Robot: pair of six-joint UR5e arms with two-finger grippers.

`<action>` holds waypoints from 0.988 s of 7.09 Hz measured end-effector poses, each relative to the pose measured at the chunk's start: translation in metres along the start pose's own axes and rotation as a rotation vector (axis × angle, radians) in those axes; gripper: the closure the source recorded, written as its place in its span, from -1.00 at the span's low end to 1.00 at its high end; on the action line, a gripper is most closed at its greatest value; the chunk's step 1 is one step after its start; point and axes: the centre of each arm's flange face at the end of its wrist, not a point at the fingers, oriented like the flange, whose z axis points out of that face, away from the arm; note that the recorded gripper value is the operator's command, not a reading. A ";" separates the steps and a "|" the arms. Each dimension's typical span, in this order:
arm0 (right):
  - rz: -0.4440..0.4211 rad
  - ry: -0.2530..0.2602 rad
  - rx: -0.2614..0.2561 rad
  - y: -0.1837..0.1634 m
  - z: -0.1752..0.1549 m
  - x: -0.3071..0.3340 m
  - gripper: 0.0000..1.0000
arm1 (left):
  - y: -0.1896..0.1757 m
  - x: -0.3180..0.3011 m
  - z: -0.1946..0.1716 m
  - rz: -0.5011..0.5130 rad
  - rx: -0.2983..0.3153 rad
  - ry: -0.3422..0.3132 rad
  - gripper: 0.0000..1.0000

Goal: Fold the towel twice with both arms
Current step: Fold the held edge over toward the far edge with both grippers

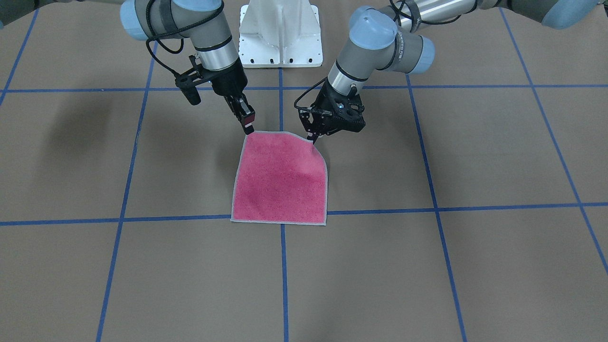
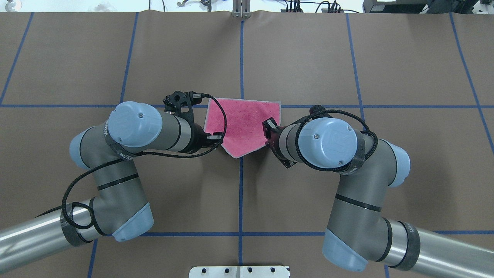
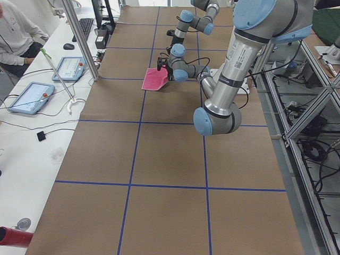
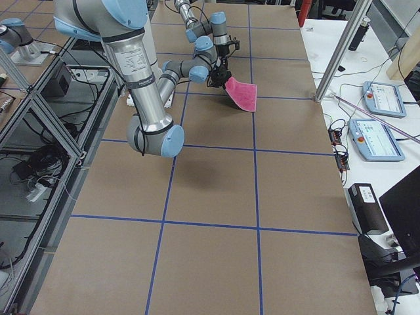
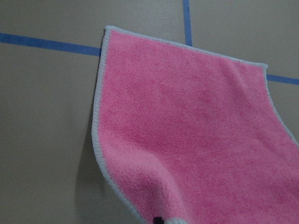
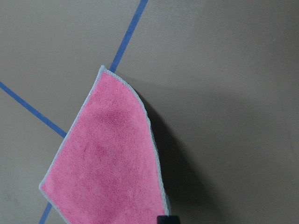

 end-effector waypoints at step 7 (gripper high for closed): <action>-0.056 0.002 0.110 -0.042 0.040 -0.054 1.00 | -0.096 0.028 0.024 -0.018 0.072 -0.103 1.00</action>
